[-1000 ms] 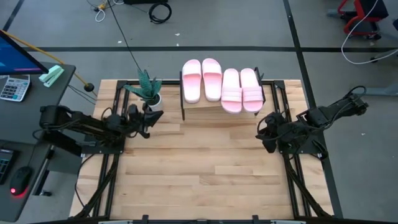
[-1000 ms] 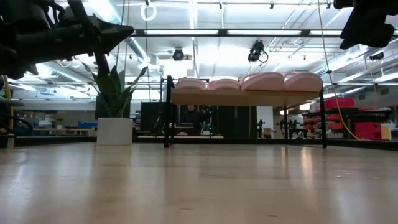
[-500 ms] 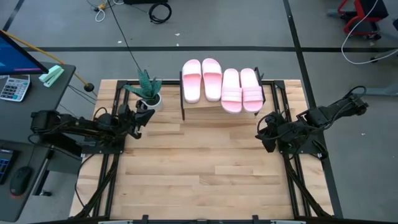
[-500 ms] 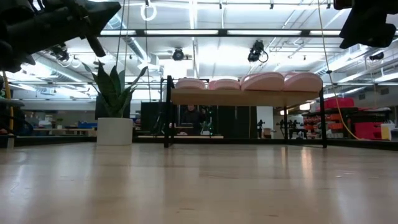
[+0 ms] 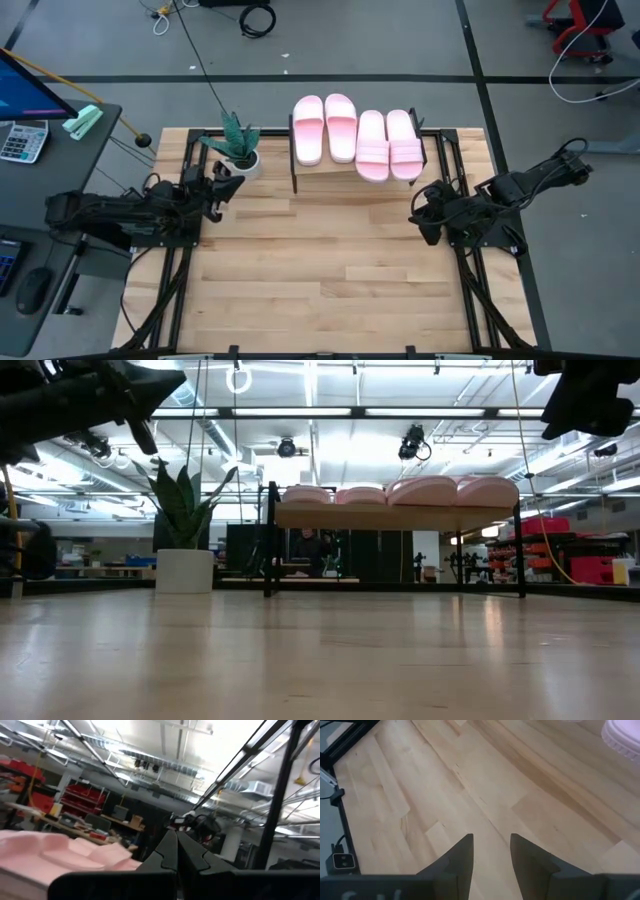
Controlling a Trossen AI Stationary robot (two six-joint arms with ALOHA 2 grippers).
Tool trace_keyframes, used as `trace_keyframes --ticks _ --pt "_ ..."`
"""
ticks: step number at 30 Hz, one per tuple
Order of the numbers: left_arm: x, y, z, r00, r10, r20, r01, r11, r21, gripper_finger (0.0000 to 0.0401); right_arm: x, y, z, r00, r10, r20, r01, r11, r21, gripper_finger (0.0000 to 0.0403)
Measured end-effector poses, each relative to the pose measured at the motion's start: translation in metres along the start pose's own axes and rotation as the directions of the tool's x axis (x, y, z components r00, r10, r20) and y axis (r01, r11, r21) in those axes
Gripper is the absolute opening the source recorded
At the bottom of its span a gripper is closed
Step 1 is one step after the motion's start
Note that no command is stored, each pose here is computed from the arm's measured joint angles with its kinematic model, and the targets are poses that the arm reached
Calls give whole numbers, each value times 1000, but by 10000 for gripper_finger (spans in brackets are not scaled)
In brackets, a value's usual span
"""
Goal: Pick and place slides into the shelf
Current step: Return to Home Position
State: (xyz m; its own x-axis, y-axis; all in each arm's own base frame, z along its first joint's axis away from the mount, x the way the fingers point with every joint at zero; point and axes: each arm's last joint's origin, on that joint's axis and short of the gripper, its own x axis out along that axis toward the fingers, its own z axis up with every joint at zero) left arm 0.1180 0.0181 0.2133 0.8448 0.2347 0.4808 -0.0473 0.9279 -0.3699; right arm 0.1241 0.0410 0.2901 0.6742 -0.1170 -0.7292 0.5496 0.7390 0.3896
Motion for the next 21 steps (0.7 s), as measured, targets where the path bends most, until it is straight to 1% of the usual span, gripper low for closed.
trace_keyframes --ticks 4,10,14,21 --pt "-2 3 2 998 48 -46 -48 999 17 0 1 1 0 1000 -6 1 6 1000 -3 135" --pt "4 -2 22 988 93 -127 -86 995 59 0 1 1 0 1000 -1 5 1 1000 0 135" --pt "4 -7 28 991 55 -124 -50 998 47 0 1 1 1 1000 -6 15 6 1000 -1 135" --pt "4 -13 24 988 40 -148 -35 999 33 0 1 1 1 1000 -7 15 7 1000 -16 135"
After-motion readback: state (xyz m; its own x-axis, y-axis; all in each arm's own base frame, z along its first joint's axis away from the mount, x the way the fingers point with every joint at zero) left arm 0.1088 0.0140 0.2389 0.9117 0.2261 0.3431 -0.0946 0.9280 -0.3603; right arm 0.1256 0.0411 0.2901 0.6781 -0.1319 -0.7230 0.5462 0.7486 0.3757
